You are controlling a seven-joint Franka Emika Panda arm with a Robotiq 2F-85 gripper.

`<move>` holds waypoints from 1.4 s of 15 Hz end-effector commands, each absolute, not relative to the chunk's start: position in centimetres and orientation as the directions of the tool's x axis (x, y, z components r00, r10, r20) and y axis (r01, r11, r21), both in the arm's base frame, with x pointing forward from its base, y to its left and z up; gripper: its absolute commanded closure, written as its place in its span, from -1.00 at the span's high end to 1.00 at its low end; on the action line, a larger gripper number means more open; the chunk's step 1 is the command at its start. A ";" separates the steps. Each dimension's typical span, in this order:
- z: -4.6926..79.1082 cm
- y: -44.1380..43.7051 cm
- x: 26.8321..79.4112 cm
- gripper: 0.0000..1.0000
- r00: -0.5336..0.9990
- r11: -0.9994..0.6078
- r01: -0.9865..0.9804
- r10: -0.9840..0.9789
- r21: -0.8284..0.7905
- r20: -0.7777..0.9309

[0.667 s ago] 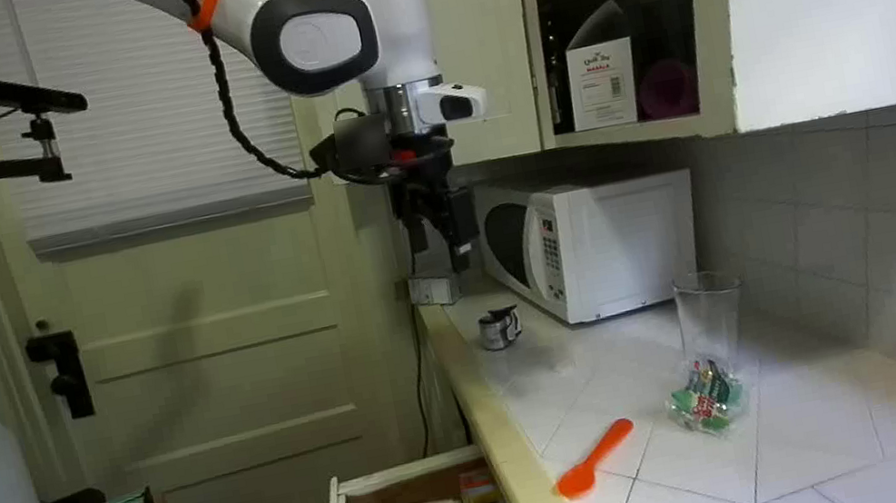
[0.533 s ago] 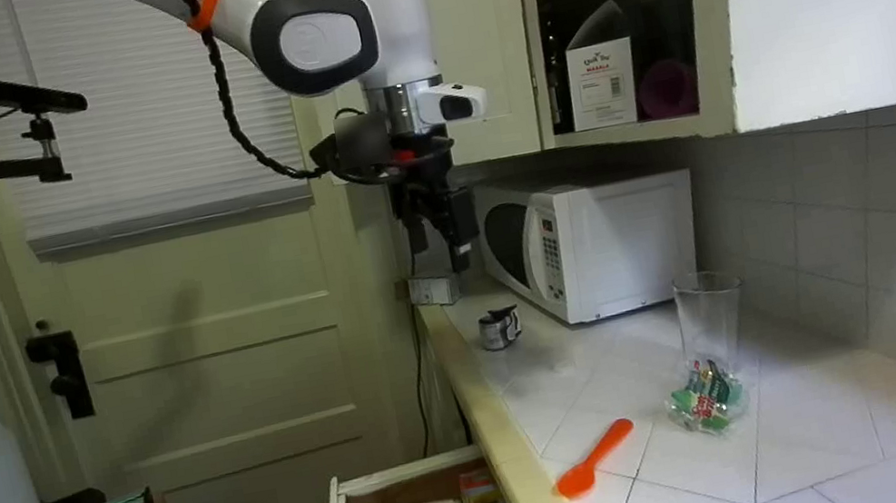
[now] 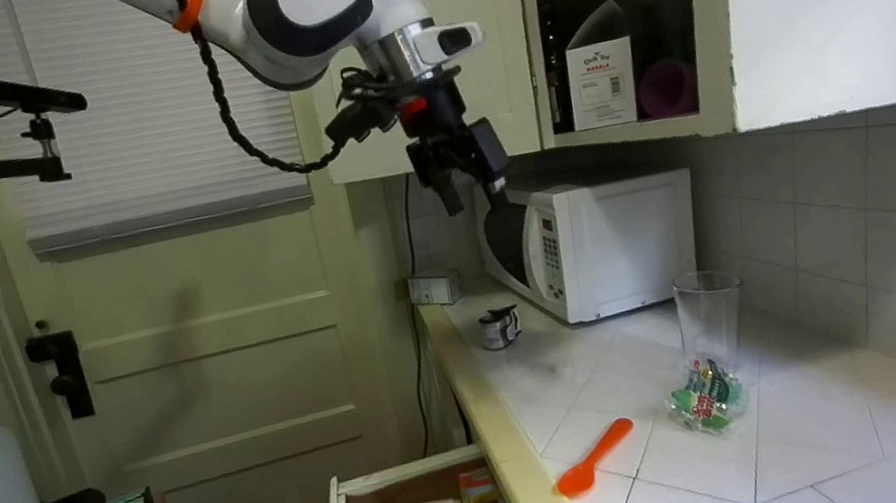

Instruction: Put the tape on the counter.

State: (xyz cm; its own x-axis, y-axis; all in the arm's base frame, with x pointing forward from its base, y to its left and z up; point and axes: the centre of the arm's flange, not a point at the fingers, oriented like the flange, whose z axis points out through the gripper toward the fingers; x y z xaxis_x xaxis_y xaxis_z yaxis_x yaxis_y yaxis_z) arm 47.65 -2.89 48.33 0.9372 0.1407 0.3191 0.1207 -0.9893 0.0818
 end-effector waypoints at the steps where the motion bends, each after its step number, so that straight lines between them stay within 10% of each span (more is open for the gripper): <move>1: 54.1 -2.3 48.2 1.00 0.888 -0.969 0.066 0.166 0.238 0.429; 21: 82.3 -2.6 52.6 1.00 0.429 -0.910 -0.227 0.226 0.347 0.874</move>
